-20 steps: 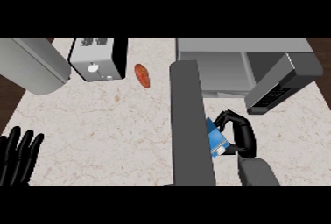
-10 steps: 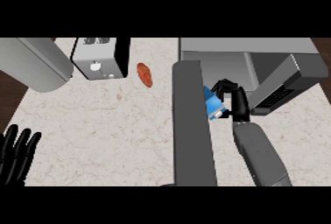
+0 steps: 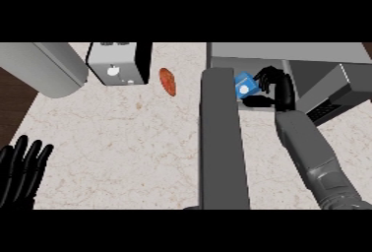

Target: Pick up the milk, place it into the microwave and close the microwave

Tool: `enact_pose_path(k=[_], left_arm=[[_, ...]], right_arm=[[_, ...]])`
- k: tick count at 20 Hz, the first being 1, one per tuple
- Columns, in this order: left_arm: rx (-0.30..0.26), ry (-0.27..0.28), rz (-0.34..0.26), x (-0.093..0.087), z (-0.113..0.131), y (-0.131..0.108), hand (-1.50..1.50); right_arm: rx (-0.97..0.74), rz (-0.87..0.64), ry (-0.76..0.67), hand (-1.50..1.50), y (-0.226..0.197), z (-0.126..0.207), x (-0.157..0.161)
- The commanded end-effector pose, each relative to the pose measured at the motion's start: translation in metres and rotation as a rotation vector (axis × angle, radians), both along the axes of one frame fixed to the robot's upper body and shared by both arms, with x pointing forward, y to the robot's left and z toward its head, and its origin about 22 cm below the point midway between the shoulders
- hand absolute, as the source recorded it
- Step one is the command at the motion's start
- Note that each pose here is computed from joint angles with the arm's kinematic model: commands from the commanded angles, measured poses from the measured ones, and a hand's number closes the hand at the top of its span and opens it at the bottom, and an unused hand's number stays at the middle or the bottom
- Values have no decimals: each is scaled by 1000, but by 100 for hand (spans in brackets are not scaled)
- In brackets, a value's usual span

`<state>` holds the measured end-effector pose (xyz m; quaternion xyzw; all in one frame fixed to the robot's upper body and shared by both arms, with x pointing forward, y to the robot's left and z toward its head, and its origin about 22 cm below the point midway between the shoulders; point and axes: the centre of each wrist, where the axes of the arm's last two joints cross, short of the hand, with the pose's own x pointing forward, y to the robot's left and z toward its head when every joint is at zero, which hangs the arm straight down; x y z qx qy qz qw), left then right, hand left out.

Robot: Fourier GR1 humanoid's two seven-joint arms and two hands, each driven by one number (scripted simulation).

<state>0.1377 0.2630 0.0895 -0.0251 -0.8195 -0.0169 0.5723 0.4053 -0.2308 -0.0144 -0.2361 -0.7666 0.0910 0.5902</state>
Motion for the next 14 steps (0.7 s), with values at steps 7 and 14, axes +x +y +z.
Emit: enact_pose_path(k=[7, 14], left_arm=[[39, 8, -4, 11, -2, 5, -150], [63, -1, -10, 15, -3, 1, -150]], right_arm=[[-252, -212, -126, 150, -5, 29, 21], [-337, -83, 1, -150, 9, 26, 23]])
